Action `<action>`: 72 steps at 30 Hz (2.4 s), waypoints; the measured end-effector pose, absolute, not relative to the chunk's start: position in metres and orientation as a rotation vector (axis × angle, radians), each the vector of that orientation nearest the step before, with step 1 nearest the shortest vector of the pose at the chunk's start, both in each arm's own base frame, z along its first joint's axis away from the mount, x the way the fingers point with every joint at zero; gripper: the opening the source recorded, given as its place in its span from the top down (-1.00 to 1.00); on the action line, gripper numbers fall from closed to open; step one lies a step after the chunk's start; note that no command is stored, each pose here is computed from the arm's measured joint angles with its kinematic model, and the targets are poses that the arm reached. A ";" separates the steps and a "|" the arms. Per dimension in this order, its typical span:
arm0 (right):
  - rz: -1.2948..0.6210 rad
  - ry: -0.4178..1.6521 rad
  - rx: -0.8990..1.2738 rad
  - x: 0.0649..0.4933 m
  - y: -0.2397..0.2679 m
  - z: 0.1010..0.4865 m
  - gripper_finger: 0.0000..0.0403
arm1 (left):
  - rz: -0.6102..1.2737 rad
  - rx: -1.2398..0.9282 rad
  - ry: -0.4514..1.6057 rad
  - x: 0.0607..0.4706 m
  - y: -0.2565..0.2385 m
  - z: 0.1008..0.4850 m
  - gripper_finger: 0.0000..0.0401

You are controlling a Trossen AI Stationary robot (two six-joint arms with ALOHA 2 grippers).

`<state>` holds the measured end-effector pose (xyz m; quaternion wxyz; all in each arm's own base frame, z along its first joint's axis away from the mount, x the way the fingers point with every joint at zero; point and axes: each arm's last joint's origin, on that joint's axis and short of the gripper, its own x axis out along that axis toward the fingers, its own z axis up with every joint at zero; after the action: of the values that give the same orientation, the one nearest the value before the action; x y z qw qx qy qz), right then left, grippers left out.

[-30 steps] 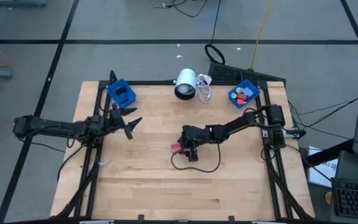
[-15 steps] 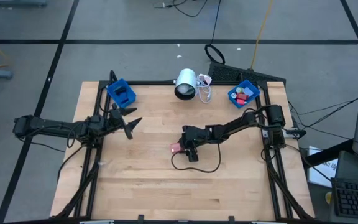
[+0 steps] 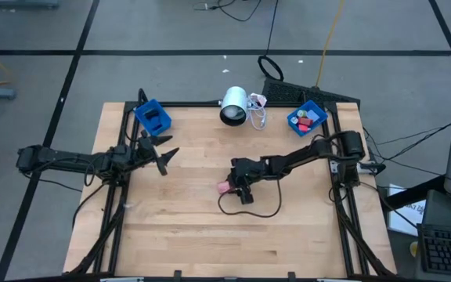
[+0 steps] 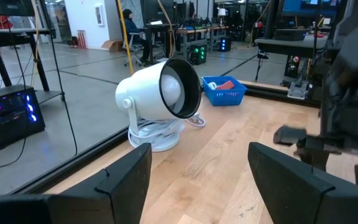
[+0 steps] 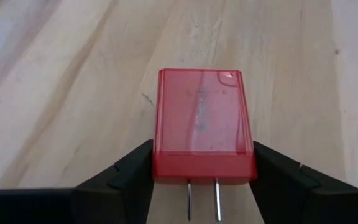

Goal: Pick & Place Office items
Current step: Put the red charger adapter into the right blue bin

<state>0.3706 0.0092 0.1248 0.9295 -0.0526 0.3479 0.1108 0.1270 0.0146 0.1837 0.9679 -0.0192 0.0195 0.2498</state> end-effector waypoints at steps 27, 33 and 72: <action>0.123 0.505 0.011 0.248 -0.040 0.171 -0.05 | 0.504 -0.039 0.040 0.127 0.015 0.184 -0.35; 0.007 0.458 0.056 0.212 -0.058 0.170 -0.05 | 0.505 -0.039 0.039 0.127 0.015 0.184 -0.35; -1.371 0.352 0.374 0.108 -0.151 0.150 -0.05 | 0.504 -0.039 0.039 0.127 0.015 0.184 -0.35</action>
<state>0.1085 -0.1508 0.1496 0.7439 0.1705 0.1609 -0.6258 0.1270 0.0146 0.1837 0.9680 -0.0193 0.0194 0.2495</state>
